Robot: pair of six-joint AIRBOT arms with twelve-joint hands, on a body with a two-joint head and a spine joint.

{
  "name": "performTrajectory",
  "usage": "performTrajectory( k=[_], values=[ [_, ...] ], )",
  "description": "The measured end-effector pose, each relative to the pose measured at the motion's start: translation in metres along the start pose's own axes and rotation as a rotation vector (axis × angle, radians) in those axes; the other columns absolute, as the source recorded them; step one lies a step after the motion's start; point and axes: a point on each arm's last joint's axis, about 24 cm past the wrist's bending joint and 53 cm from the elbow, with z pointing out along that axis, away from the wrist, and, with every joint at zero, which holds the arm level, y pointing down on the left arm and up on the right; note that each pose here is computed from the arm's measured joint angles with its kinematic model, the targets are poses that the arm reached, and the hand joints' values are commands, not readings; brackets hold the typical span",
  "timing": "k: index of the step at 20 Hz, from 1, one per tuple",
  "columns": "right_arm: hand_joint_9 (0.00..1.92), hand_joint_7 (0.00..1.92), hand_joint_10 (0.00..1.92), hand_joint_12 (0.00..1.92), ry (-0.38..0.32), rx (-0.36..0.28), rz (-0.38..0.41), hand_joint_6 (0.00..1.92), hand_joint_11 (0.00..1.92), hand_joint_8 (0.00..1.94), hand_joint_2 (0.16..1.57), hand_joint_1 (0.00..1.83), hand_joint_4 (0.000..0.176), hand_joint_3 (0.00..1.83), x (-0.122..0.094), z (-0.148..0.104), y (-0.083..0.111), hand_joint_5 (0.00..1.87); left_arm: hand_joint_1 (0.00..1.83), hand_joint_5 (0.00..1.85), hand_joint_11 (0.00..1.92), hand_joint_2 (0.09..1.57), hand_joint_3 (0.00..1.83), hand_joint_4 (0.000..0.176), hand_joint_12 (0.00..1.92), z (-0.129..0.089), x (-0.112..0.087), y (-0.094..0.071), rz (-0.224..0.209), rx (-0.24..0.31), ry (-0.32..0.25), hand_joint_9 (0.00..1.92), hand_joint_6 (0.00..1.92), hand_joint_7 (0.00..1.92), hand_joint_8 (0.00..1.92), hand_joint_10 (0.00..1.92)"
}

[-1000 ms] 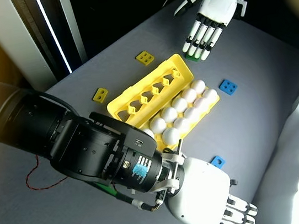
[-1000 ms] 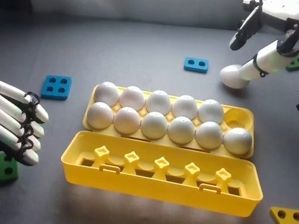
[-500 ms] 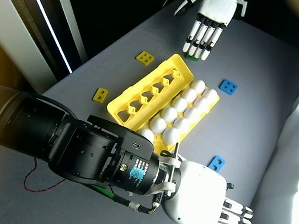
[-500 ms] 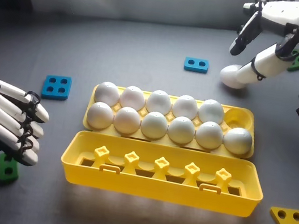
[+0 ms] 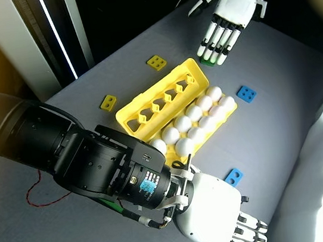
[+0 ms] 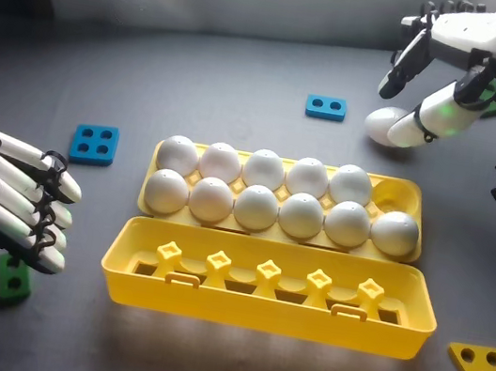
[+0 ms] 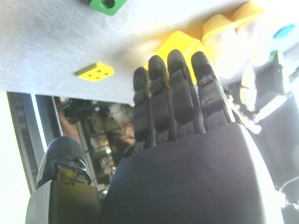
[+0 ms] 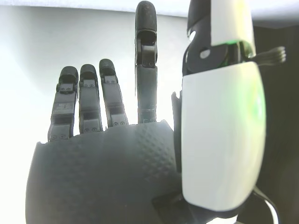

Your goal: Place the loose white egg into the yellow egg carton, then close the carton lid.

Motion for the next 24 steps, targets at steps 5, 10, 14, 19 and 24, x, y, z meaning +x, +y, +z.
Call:
performTrajectory(
  k=[5, 10, 14, 19, 24],
  values=[
    [0.0, 0.04, 0.0, 0.0, 0.006, 0.005, -0.003, 0.0, 0.0, 0.01, 0.86, 0.96, 0.12, 0.0, 0.003, 0.0, -0.003, 0.85, 0.0, 0.34, 0.0, 1.13, 0.0, 0.0, 0.48, 0.0, 0.0, 0.0, 0.0, 0.0, 0.0, 0.27, 0.0, 0.35, 0.0, 0.0],
    [0.0, 0.01, 0.0, 0.0, -0.002, 0.006, -0.006, 0.01, 0.0, 0.0, 0.85, 0.94, 0.125, 0.0, 0.004, 0.0, -0.005, 0.83, 0.0, 0.36, 0.0, 1.14, 0.0, 0.0, 0.57, 0.0, 0.0, 0.0, 0.0, 0.001, 0.0, 0.33, 0.0, 0.39, 0.01, 0.01],
    [0.0, 0.02, 0.0, 0.0, 0.01, 0.017, -0.011, 0.02, 0.0, 0.01, 0.85, 0.93, 0.113, 0.0, 0.01, -0.001, -0.012, 0.87, 0.0, 0.35, 0.0, 1.14, 0.0, 0.0, 0.56, 0.0, 0.0, 0.0, 0.0, 0.0, 0.0, 0.31, 0.0, 0.38, 0.0, 0.0],
    [0.0, 0.03, 0.0, 0.0, 0.009, 0.013, -0.011, 0.02, 0.0, 0.01, 0.85, 0.93, 0.118, 0.0, 0.012, 0.0, -0.01, 0.87, 0.0, 0.34, 0.0, 1.14, 0.0, 0.0, 0.44, 0.0, 0.0, 0.0, 0.001, 0.001, -0.001, 0.28, 0.0, 0.36, 0.0, 0.0],
    [0.0, 0.06, 0.0, 0.0, 0.008, 0.004, -0.01, 0.01, 0.0, 0.01, 0.84, 0.91, 0.142, 0.0, 0.016, 0.002, -0.005, 0.88, 0.0, 0.34, 0.0, 1.14, 0.0, 0.0, 0.48, 0.0, -0.001, 0.0, 0.001, 0.0, -0.001, 0.29, 0.0, 0.37, 0.0, 0.0]
  ],
)
